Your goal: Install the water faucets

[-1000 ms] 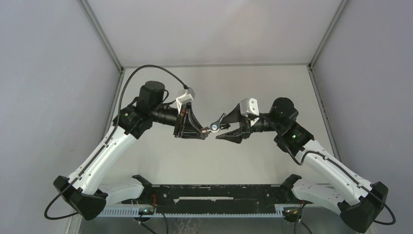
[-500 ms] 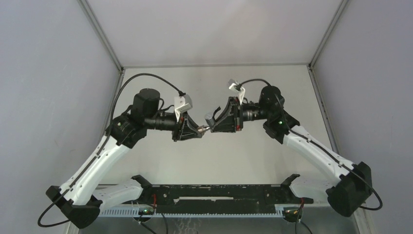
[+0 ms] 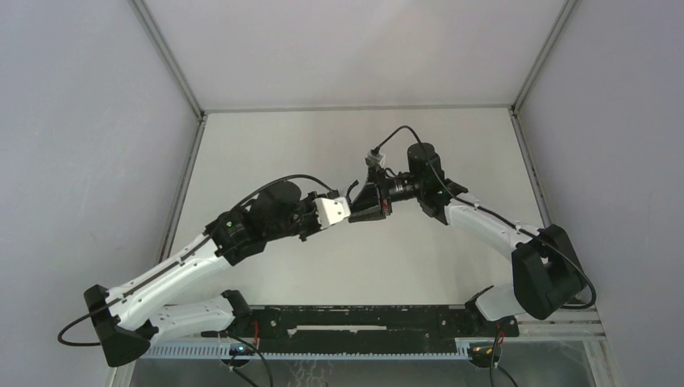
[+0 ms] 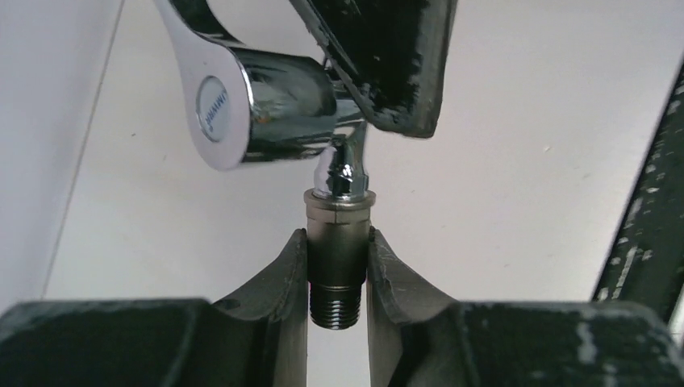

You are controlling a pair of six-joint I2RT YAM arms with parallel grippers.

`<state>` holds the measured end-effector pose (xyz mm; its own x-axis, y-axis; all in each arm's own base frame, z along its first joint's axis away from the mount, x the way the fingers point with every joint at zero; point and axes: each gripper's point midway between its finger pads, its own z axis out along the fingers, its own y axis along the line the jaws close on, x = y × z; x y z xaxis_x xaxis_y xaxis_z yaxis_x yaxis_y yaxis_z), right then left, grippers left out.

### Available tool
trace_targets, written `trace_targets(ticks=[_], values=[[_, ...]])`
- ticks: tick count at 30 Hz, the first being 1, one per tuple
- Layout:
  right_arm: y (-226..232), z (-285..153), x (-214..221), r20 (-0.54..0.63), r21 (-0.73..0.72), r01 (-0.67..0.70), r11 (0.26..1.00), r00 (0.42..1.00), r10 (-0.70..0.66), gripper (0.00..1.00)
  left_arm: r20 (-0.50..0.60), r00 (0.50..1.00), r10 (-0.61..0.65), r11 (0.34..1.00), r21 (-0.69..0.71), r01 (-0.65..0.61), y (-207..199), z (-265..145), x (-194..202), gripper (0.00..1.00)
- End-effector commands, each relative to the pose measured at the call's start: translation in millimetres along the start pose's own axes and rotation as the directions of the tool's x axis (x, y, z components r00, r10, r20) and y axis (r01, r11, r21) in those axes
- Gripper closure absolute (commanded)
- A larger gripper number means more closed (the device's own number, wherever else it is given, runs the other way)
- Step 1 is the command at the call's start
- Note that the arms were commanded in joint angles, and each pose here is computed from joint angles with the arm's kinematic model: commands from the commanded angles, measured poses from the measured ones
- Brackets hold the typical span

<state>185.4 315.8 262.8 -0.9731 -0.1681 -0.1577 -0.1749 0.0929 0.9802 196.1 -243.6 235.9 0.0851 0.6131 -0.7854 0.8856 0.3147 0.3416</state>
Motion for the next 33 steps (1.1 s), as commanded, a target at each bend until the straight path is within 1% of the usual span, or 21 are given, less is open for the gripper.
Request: trace_targets(ticks=[1, 2, 5, 8, 10, 14, 16, 17, 18, 19, 20, 21, 22, 23, 25, 26, 27, 28, 29, 30, 33], values=[[-18, -3, -20, 0.108, 0.047, -0.204, 0.978, 0.974, 0.198, 0.42, 0.015, 0.996, 0.087, 0.986, -0.142, -0.084, 29, -6, -8, 1.00], [-21, -4, -20, 0.117, 0.058, -0.206, 0.977, 0.973, 0.198, 0.37, 0.028, 0.997, 0.076, 0.988, -0.137, -0.071, 27, -7, -9, 1.00], [-27, -9, -19, 0.138, 0.089, -0.198, 0.976, 0.973, 0.185, 0.28, 0.064, 0.998, 0.028, 0.995, -0.098, -0.022, 24, -8, -14, 1.00], [-30, -15, -18, 0.158, 0.120, -0.155, 0.981, 0.978, 0.135, 0.27, 0.110, 0.993, -0.047, 0.998, -0.023, 0.050, 18, -12, -20, 1.00], [-30, -24, -14, 0.176, 0.151, -0.112, 0.982, 0.981, 0.085, 0.26, 0.109, 0.988, -0.113, 0.993, 0.053, 0.108, 13, -16, -22, 1.00], [-19, -51, -12, 0.225, 0.203, 0.058, 0.978, 0.969, -0.104, 0.26, 0.097, 0.970, -0.223, 0.960, 0.193, 0.201, -1, -26, -29, 1.00], [-8, -64, -11, 0.251, 0.244, 0.198, 0.949, 0.933, -0.259, 0.26, 0.107, 0.955, -0.276, 0.935, 0.260, 0.241, -8, -32, -39, 1.00], [0, -69, -11, 0.259, 0.276, 0.294, 0.915, 0.894, -0.366, 0.27, 0.105, 0.945, -0.311, 0.915, 0.301, 0.268, -12, -34, -44, 1.00], [6, -73, -10, 0.259, 0.321, 0.394, 0.861, 0.838, -0.480, 0.26, 0.097, 0.933, -0.346, 0.893, 0.339, 0.296, -15, -37, -49, 1.00], [11, -77, -7, 0.225, 0.380, 0.530, 0.758, 0.742, -0.632, 0.26, 0.080, 0.920, -0.384, 0.869, 0.369, 0.330, -17, -40, -55, 1.00], [17, -79, -5, 0.187, 0.438, 0.630, 0.641, 0.633, -0.751, 0.26, 0.048, 0.900, -0.433, 0.837, 0.393, 0.381, -19, -42, -58, 1.00], [22, -80, -2, 0.130, 0.487, 0.717, 0.499, 0.505, -0.853, 0.26, 0.020, 0.888, -0.459, 0.809, 0.422, 0.409, -21, -43, -61, 1.00], [27, -80, 3, 0.071, 0.516, 0.779, 0.356, 0.376, -0.924, 0.22, -0.013, 0.873, -0.488, 0.774, 0.455, 0.440, -25, -45, -64, 1.00], [30, -83, 2, 0.014, 0.560, 0.800, 0.214, 0.249, -0.968, 0.18, -0.042, 0.856, -0.514, 0.743, 0.477, 0.470, -28, -46, -67, 1.00], [38, -86, 4, -0.068, 0.599, 0.800, -0.009, 0.039, -0.997, 0.13, -0.090, 0.825, -0.557, 0.684, 0.514, 0.518, -33, -48, -74, 1.00], [41, -88, 6, -0.109, 0.601, 0.792, -0.106, -0.050, -0.993, 0.12, -0.105, 0.810, -0.577, 0.659, 0.526, 0.538, -35, -50, -77, 1.00], [44, -89, 8, -0.138, 0.602, 0.778, -0.177, -0.117, -0.983, 0.11, -0.114, 0.797, -0.593, 0.640, 0.533, 0.553, -36, -52, -81, 1.00], [46, -91, 7, -0.170, 0.608, 0.755, -0.245, -0.177, -0.969, 0.11, -0.137, 0.765, -0.629, 0.607, 0.527, 0.594, -35, -53, -85, 1.00], [49, -92, 8, -0.197, 0.609, 0.734, -0.302, -0.229, -0.953, 0.11, -0.156, 0.744, -0.650, 0.577, 0.535, 0.617, -36, -56, -89, 1.00], [52, -92, 10, -0.219, 0.605, 0.714, -0.352, -0.275, -0.936, 0.11, -0.179, 0.725, -0.665, 0.530, 0.571, 0.627, -41, -61, -95, 1.00], [58, -90, 13, -0.290, 0.592, 0.651, -0.475, -0.378, -0.879, 0.11, -0.250, 0.683, -0.687, 0.383, 0.675, 0.631, -53, -74, -109, 1.00]])
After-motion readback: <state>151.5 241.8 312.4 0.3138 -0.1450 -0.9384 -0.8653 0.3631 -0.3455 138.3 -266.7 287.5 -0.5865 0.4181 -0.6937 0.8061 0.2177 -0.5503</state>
